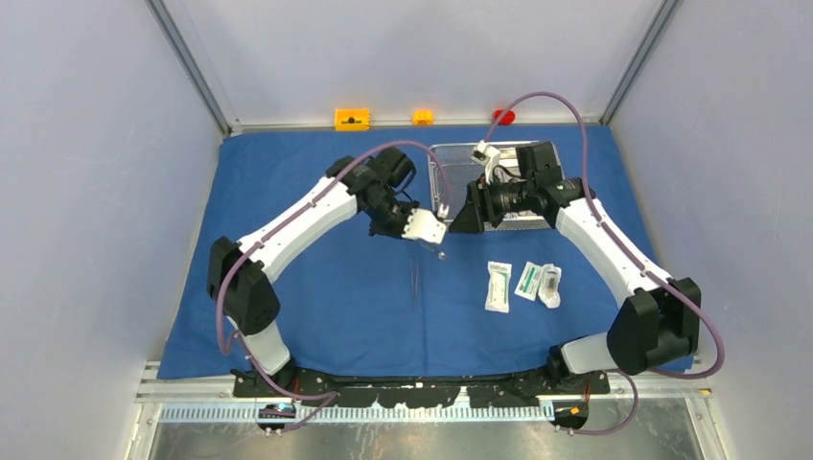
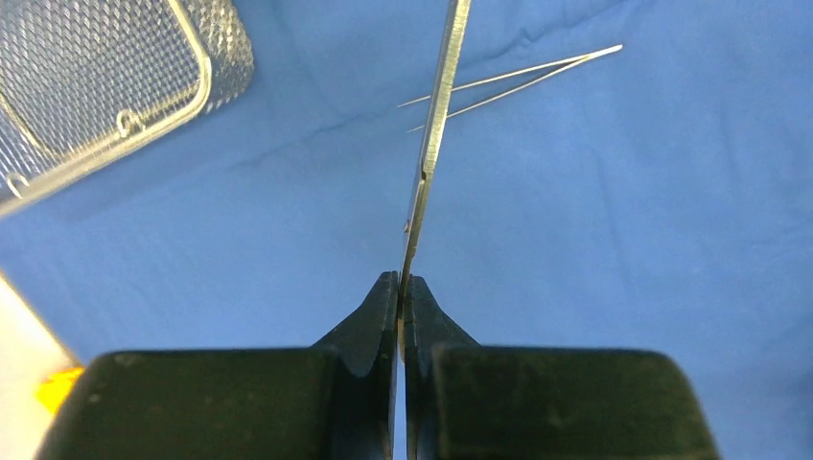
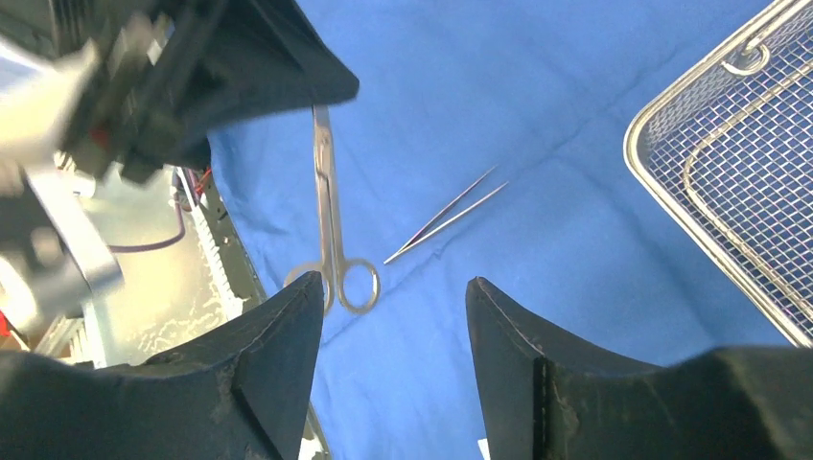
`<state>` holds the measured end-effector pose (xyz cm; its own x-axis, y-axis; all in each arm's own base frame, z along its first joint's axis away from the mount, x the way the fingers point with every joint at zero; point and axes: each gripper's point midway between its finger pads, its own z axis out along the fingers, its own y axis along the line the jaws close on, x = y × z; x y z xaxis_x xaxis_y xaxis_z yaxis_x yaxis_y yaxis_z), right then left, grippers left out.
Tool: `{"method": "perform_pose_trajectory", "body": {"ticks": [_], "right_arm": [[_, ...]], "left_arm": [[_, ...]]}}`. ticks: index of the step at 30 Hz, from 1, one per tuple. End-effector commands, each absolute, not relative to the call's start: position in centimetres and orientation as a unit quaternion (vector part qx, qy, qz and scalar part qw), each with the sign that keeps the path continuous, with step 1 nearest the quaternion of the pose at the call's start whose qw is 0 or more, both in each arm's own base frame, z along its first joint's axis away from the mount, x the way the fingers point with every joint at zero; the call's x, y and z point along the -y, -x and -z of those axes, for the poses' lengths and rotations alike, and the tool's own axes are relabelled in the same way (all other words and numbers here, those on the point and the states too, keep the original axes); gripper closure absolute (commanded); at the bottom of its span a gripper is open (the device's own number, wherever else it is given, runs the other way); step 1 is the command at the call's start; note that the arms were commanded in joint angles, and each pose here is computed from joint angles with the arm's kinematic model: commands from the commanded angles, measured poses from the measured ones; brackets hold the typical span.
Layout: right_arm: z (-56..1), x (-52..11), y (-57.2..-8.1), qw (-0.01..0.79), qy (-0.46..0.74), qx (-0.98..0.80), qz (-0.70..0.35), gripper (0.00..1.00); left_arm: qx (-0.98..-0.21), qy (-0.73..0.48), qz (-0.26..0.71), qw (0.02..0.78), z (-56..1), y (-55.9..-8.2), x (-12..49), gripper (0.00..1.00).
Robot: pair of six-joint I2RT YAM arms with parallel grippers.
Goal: Open and lay out the surgical kit
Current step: Place the medical item in the surgical kit.
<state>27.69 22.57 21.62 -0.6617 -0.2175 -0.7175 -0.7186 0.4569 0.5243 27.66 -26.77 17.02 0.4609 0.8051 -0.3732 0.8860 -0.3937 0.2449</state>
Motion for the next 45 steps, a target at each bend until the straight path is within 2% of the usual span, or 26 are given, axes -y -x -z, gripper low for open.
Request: {"method": "perform_pose_trajectory", "body": {"ticks": [1, 6, 21, 26, 34, 38, 42, 43, 45], "right_arm": [[-23.2, -21.8, -26.0, 0.317, 0.343, -0.776, -0.424, 0.38], [-24.2, -21.6, -25.2, 0.323, 0.366, -0.763, -0.424, 0.36], [-25.3, -23.0, -25.4, 0.332, 0.412, -0.75, -0.397, 0.36], [-25.0, -23.5, -24.9, 0.329, 0.425, -0.748, -0.389, 0.51], [-25.0, -24.4, -24.9, 0.327, 0.44, -0.745, -0.38, 0.55], [-24.9, -24.9, -24.6, 0.321, 0.446, -0.743, -0.382, 0.66], [-25.0, -25.1, -24.5, 0.319, 0.449, -0.742, -0.383, 0.7], [-25.0, -25.2, -24.5, 0.319, 0.449, -0.742, -0.383, 0.72], [-24.9, -25.2, -24.5, 0.318, 0.45, -0.742, -0.382, 0.85]], "left_arm": [[-0.603, -0.739, 0.194, 0.227, -20.7, -26.3, 26.2, 1.0], [-0.652, -0.675, 0.255, 0.231, -21.6, -26.5, 26.1, 1.0], [-0.675, -0.63, 0.344, 0.174, -21.5, -24.6, 27.6, 1.0], [-0.677, -0.626, 0.347, 0.171, -21.5, -24.6, 27.7, 1.0], [-0.679, -0.624, 0.352, 0.16, -21.3, -24.5, 27.8, 1.0], [-0.681, -0.623, 0.352, 0.157, -21.3, -24.6, 27.8, 1.0], [-0.682, -0.623, 0.349, 0.156, -21.1, -24.8, 27.8, 1.0], [-0.682, -0.624, 0.348, 0.156, -21.1, -24.8, 27.8, 1.0], [-0.682, -0.624, 0.347, 0.156, -21.1, -24.9, 27.8, 1.0]]}}
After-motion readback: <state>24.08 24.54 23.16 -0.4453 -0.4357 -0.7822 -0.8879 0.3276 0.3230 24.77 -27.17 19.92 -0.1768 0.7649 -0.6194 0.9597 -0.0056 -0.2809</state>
